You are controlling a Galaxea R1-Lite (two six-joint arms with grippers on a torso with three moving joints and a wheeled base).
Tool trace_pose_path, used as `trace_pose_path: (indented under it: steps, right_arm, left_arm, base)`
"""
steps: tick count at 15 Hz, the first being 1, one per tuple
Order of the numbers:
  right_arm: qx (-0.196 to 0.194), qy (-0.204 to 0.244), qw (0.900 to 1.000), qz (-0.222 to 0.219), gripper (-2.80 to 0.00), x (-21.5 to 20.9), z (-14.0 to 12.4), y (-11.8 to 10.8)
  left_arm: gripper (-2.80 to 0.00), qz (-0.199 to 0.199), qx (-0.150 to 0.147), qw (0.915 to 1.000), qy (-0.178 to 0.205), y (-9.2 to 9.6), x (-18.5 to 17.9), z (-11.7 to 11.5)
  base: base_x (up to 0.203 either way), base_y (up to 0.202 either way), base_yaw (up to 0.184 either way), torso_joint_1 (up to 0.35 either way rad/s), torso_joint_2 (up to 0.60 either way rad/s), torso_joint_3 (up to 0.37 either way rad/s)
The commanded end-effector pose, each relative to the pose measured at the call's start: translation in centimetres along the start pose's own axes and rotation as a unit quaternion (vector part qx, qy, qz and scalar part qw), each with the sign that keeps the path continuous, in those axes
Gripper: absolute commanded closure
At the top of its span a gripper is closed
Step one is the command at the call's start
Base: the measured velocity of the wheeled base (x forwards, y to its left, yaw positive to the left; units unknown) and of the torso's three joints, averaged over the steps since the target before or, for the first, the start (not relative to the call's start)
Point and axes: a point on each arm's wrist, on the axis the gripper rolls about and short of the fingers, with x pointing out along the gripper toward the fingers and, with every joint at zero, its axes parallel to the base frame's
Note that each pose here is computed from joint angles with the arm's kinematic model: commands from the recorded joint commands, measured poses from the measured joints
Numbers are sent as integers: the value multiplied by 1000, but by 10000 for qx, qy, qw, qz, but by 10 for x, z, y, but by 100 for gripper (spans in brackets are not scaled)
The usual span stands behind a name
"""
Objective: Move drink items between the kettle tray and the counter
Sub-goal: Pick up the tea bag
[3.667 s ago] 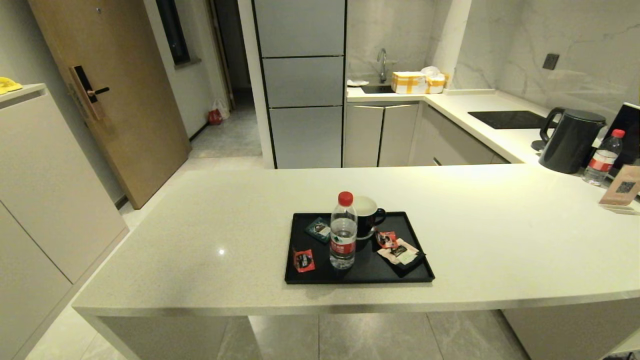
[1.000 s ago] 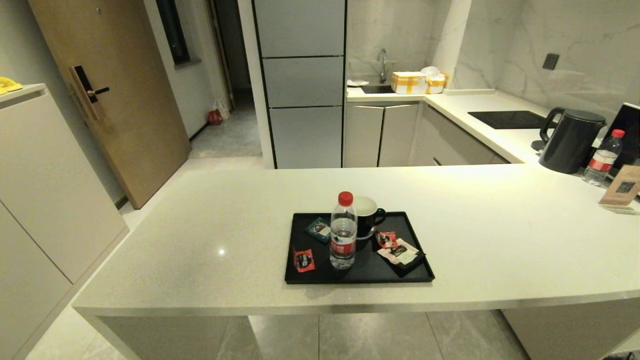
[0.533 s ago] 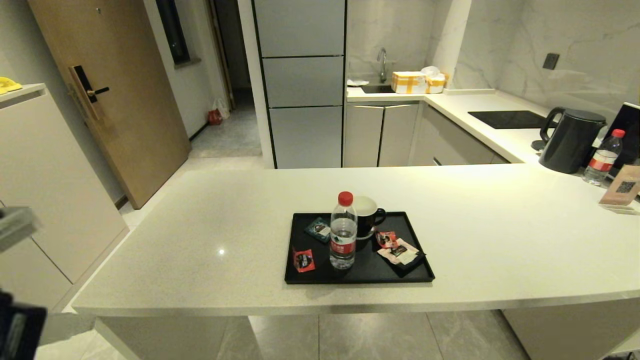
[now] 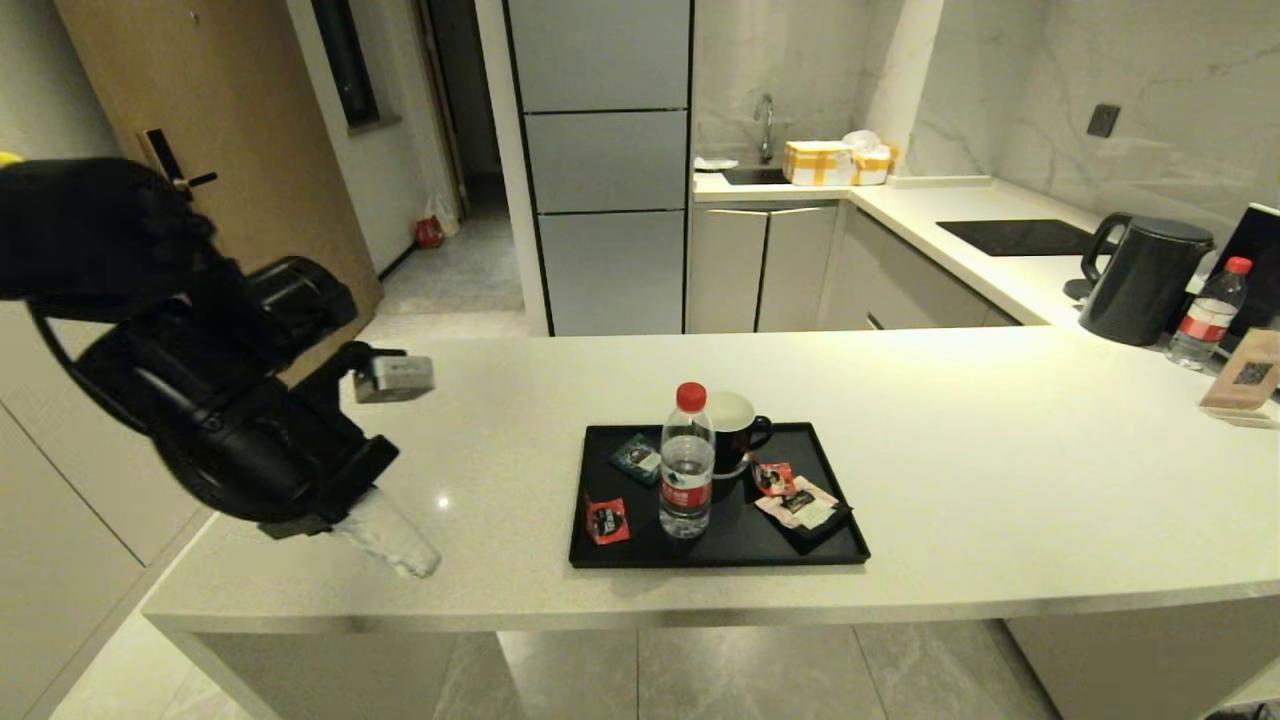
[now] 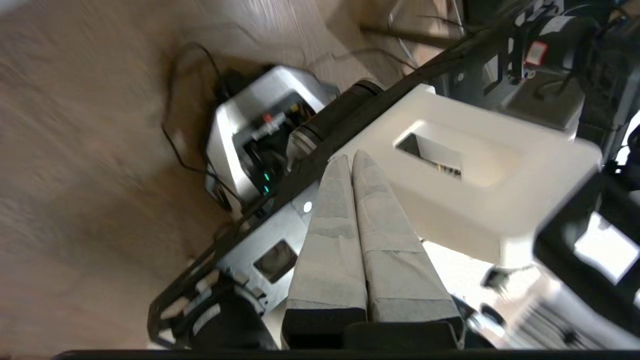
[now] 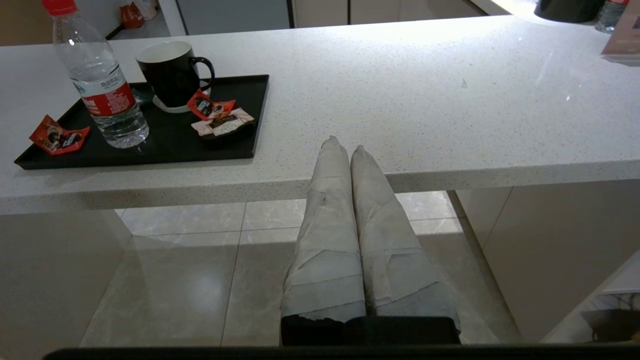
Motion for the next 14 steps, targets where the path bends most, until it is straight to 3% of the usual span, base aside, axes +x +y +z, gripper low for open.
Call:
trace_pose_path:
  steps: [1, 4, 7, 9, 10, 12, 13, 14]
  right_arm:
    - [1, 14, 10000, 1, 0, 0, 0, 0]
    - [1, 14, 10000, 1, 0, 0, 0, 0]
    - [1, 14, 10000, 1, 0, 0, 0, 0]
    - [1, 14, 10000, 1, 0, 0, 0, 0]
    - [1, 14, 10000, 1, 0, 0, 0, 0]
    - [1, 14, 10000, 1, 0, 0, 0, 0]
    - [1, 11, 10000, 1, 0, 0, 0, 0]
    - [1, 6, 10000, 1, 0, 0, 0, 0]
  left_arm:
    - [0, -107, -232, 9987, 447, 18, 33, 27]
    - [0, -126, -386, 9977, 543, 27, 48, 41]
    - [0, 34, -688, 9974, -227, 29, 61, 62]
    - [0, 442, -579, 9971, -238, 21, 81, 65]
    - [0, 463, -621, 9966, -268, 22, 83, 66]
    - [0, 662, -684, 9932, -675, 25, 94, 76]
    - [-280, 903, -689, 9910, -714, 27, 101, 77]
    - [-280, 1088, -685, 9890, -729, 28, 108, 78]
  base:
    - [0, 0, 0, 0, 0, 0]
    - [0, 0, 0, 0, 0, 0]
    - [0, 0, 0, 0, 0, 0]
    - [0, 0, 0, 0, 0, 0]
    - [0, 0, 0, 0, 0, 0]
    - [0, 0, 0, 0, 0, 0]
    - [0, 0, 0, 0, 0, 0]
    - [0, 0, 0, 0, 0, 0]
